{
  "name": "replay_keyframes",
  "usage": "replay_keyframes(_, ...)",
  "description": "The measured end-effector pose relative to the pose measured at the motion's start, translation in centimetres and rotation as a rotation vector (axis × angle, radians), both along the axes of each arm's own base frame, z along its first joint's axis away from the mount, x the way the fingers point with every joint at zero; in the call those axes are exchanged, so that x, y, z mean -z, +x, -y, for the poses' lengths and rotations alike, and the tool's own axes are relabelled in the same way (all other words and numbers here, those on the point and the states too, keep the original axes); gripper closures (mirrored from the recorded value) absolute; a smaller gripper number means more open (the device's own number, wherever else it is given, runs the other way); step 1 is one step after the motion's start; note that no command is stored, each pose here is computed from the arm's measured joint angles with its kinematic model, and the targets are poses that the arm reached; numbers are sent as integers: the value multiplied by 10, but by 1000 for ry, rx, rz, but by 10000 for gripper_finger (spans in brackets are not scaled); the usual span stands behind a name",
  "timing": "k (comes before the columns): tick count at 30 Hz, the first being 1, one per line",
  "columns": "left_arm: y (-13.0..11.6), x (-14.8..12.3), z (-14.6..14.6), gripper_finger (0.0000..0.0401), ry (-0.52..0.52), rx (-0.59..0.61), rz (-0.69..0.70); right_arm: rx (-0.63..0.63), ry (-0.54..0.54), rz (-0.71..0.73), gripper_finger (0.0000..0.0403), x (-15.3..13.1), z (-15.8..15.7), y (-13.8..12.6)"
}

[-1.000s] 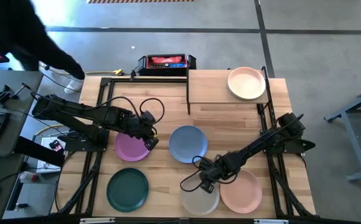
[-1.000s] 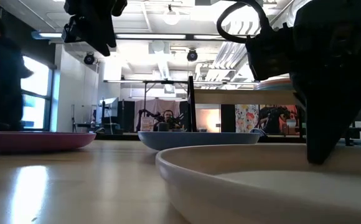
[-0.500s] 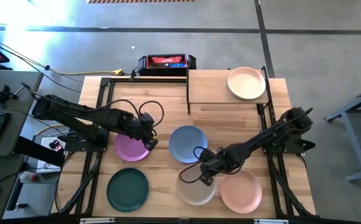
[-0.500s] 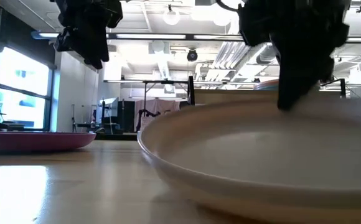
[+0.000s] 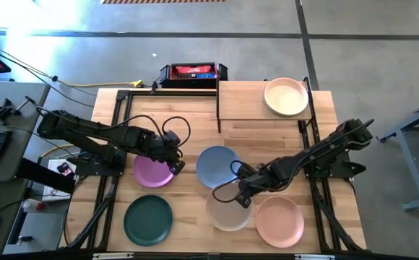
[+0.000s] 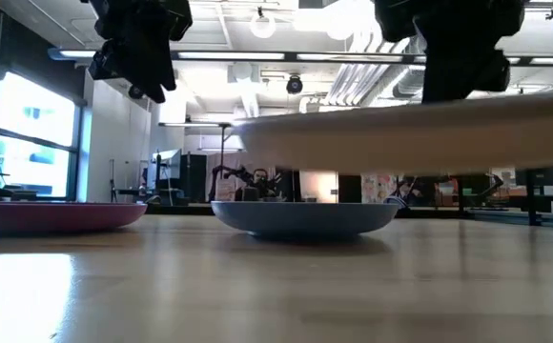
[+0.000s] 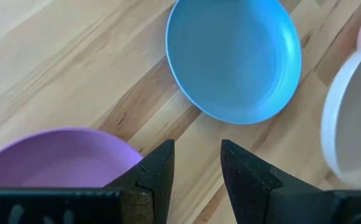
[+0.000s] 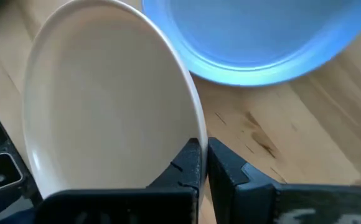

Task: Place and stack plates onto a shelf
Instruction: Stack the light gray plate on top of the light orange stacked plates on the shelf

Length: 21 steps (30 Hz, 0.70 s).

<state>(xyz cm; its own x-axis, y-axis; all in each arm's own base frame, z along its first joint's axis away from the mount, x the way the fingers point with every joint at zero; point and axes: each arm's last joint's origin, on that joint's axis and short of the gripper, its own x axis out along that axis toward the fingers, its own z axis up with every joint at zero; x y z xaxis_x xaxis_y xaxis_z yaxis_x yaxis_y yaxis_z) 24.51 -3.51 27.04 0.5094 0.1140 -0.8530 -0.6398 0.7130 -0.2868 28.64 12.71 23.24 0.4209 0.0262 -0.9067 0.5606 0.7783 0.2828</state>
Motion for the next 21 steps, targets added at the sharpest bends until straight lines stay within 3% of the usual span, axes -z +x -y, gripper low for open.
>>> replay_keyframes(10,6,-3,-1,282,-11,-7,68,83,-22,13,403,-30,18,-25)
replay_keyframes(21,9,-6,0,282,3,23,105,226,32,60,403,-46,41,-29)
